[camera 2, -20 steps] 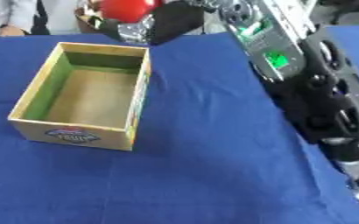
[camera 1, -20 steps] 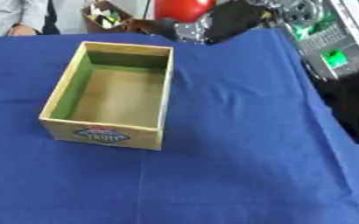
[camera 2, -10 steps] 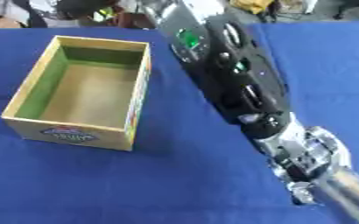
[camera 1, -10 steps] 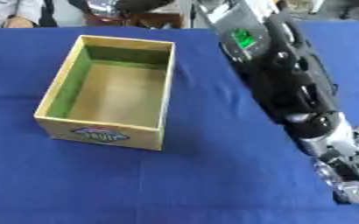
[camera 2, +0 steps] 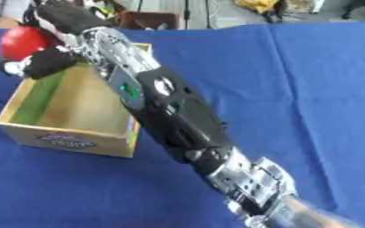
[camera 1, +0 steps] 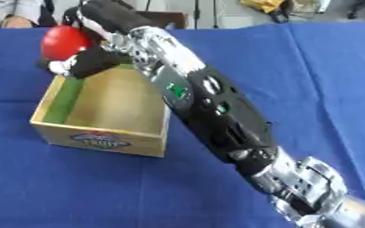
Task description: Pick up objects on the table and place them in the box.
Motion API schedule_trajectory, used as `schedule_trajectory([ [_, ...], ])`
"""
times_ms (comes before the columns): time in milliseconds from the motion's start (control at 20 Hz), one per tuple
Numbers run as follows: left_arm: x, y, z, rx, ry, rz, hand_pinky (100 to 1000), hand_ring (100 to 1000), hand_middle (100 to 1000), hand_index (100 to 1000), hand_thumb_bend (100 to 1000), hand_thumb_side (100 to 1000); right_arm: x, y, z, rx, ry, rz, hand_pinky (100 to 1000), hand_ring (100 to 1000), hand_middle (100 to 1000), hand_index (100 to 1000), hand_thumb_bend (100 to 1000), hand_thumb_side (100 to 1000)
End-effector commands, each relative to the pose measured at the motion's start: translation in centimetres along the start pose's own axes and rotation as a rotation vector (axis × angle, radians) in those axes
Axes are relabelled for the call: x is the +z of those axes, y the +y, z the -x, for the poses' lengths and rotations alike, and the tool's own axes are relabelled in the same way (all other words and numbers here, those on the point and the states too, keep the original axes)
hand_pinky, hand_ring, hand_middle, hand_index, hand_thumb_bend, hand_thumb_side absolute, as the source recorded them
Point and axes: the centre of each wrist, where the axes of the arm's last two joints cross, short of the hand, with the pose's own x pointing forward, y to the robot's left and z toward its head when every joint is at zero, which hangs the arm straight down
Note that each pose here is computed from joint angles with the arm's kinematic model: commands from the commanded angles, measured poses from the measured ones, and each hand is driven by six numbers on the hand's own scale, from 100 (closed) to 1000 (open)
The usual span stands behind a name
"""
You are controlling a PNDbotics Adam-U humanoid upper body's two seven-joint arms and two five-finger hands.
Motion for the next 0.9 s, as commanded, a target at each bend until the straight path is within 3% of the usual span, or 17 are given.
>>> schedule_trajectory([
  [50, -0.5, -0.1, -0.6, -0.001, -0.031, 0.010, 108, 325, 397, 648, 100, 734, -0.8, 0.9, 0.0, 0.041, 0.007, 0.013, 528, 504, 274, 484, 100, 797],
  [450, -0.4, -0.1, -0.5, -0.001, -0.029, 0.006, 107, 325, 397, 647, 100, 734, -1.8, 5.1, 2.4, 0.134, 0.109, -0.016, 531, 506, 288, 482, 100, 795],
  [700, -0.3, 0.0, -0.5, -0.001, -0.027, 0.003, 106, 325, 397, 647, 100, 735, -1.8, 8.0, 3.8, 0.366, 0.199, -0.003, 544, 516, 307, 485, 100, 797],
  [900, -0.3, 0.0, -0.5, -0.002, -0.026, 0.001, 106, 326, 397, 646, 100, 735, -1.6, 9.2, 4.4, 0.435, 0.224, -0.046, 586, 568, 383, 541, 100, 799],
])
